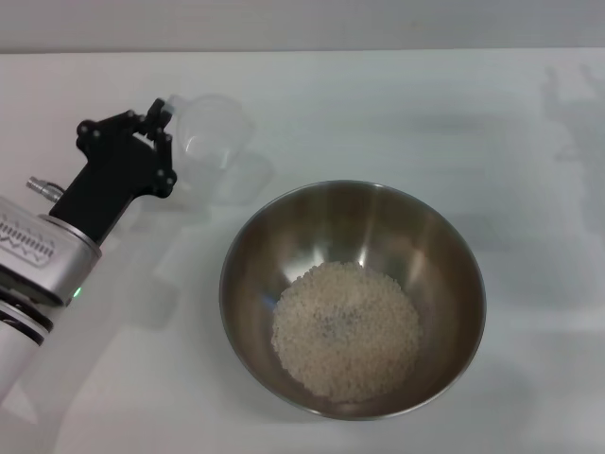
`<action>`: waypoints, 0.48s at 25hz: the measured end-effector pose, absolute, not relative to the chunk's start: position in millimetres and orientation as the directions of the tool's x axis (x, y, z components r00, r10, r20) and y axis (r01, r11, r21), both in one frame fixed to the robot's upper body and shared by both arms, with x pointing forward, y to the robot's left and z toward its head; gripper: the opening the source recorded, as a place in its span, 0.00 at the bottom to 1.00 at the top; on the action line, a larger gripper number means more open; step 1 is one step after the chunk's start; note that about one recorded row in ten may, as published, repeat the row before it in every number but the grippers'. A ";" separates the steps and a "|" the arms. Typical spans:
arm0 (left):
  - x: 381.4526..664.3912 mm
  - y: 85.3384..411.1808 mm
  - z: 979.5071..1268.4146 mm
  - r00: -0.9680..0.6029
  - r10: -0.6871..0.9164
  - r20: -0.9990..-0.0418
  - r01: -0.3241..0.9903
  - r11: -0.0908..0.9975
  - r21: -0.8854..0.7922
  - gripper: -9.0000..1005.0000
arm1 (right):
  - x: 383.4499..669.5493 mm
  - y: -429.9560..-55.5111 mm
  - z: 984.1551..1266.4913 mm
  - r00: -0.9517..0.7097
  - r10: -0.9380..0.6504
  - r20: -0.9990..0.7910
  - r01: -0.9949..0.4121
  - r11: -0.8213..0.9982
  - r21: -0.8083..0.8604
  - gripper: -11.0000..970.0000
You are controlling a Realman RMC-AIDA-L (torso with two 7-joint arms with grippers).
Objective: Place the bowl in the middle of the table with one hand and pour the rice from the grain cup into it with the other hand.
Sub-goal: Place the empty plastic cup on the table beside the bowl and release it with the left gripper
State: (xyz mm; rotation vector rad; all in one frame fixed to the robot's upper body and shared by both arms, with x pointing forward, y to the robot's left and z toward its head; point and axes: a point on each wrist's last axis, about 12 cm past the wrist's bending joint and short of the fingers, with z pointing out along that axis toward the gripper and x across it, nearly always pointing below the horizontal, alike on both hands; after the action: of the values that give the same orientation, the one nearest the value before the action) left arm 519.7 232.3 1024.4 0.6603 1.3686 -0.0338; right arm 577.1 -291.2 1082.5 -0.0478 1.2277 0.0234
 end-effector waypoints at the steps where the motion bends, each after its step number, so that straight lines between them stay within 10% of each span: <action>1: 520.4 233.8 1021.8 0.198 0.343 -0.918 0.394 0.830 0.395 0.06 | 577.3 -290.5 1083.0 0.339 -0.006 -0.941 -0.045 0.999 -0.022 0.50; 12: 523.8 243.0 1004.8 -0.034 0.241 -0.970 0.365 0.906 0.213 0.06 | 578.5 -288.7 1084.3 0.342 0.010 -0.940 -0.055 0.998 -0.009 0.50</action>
State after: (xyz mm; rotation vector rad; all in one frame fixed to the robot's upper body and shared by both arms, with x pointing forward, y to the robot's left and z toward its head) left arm 523.8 243.0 1004.8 0.4775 1.6218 -0.1052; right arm 578.5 -288.7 1084.3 -0.0417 1.2213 0.0425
